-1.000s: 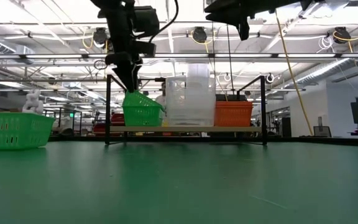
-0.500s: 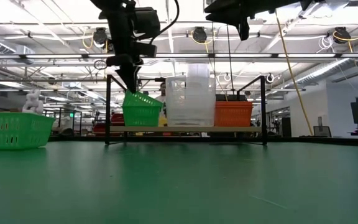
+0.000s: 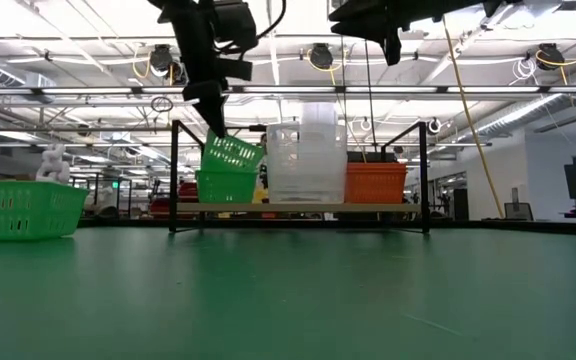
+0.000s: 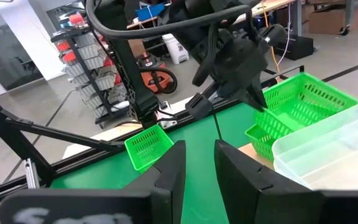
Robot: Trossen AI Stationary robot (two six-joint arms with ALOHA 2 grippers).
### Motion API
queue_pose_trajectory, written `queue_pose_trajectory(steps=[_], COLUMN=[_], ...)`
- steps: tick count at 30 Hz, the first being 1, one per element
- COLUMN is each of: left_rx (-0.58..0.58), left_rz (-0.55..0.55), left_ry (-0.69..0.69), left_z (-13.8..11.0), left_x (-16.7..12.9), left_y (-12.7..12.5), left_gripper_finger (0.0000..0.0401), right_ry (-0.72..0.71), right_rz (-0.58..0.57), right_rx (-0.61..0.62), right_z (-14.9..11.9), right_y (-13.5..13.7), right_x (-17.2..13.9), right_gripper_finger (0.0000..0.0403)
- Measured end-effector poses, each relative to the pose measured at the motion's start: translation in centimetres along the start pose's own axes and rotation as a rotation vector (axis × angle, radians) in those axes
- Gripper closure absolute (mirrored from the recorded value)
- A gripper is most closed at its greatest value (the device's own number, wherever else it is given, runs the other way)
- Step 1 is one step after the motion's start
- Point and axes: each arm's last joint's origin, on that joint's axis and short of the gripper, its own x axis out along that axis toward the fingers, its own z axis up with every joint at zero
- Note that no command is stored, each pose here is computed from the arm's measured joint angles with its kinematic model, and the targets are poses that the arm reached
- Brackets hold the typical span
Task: Stack baskets on shelf by color
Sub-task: Stack the right green bin on top of the green bin on the shelf
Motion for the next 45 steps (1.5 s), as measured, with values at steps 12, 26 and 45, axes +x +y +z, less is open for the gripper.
queue_pose_trajectory(steps=[12,26,45], left_rx=[-0.181,-0.19,-0.133], left_rz=[-0.003,-0.047,-0.067], left_ry=[-0.04,0.054,-0.009], left_z=[-0.4,-2.0,-1.5], left_x=[0.2,2.7,2.4], left_y=[0.7,-0.9,-0.6], left_gripper_finger=[0.0381,0.0308,0.033], right_ry=[-0.003,-0.004,-0.058], right_rz=[-0.005,-0.008,-0.007], right_rx=[0.0,-0.003,0.001], right_z=[0.0,0.1,0.7], right_y=[0.0,0.0,-0.3], right_x=[0.0,0.0,0.0], right_gripper_finger=[0.0326,0.0326,0.0326])
